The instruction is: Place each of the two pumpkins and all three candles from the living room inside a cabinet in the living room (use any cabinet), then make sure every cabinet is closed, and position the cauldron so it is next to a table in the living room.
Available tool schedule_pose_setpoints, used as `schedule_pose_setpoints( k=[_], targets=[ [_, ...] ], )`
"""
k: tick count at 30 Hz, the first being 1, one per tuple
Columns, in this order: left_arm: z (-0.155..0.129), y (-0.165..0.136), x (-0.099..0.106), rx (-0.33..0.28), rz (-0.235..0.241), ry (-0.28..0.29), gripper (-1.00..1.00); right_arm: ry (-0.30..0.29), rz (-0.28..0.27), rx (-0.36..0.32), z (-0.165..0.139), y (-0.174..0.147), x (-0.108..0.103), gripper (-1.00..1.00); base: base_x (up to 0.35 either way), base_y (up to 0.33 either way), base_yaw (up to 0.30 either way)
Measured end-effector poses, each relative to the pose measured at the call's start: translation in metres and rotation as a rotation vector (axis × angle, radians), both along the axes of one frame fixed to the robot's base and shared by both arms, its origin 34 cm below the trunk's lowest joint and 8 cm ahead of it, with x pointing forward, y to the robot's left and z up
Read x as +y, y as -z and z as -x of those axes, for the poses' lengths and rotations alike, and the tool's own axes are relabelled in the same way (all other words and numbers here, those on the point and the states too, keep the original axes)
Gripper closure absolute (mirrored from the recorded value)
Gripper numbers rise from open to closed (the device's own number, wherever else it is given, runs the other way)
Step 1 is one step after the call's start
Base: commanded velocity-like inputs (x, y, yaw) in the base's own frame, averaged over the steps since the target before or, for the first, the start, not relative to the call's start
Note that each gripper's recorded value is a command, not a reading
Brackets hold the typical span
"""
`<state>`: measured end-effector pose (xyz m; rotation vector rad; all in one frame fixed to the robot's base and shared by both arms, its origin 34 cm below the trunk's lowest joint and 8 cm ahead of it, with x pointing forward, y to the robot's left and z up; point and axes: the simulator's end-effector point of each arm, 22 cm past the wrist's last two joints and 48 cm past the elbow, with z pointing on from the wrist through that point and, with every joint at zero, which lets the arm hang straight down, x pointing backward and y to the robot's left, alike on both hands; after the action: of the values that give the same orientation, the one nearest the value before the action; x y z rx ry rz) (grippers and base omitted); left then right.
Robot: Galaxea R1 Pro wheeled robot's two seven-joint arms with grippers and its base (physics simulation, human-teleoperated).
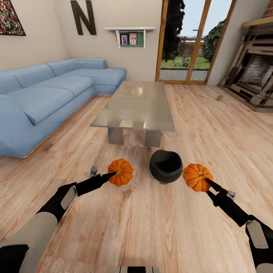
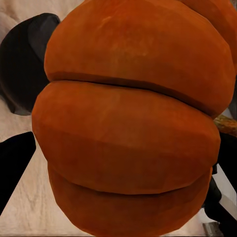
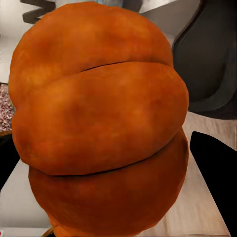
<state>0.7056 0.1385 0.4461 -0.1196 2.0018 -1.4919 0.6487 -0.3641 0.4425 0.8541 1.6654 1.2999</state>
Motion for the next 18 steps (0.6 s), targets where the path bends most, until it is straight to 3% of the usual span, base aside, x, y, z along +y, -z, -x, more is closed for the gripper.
schedule_pose_setpoints(
  k=[18],
  targets=[
    [-0.002, -0.015, 0.000, -0.024, 0.002, -0.001, 1.00, 0.001, 0.006, -0.021, -0.001, -0.012, 0.000, 1.00, -0.045, 0.000, -0.213]
  ],
)
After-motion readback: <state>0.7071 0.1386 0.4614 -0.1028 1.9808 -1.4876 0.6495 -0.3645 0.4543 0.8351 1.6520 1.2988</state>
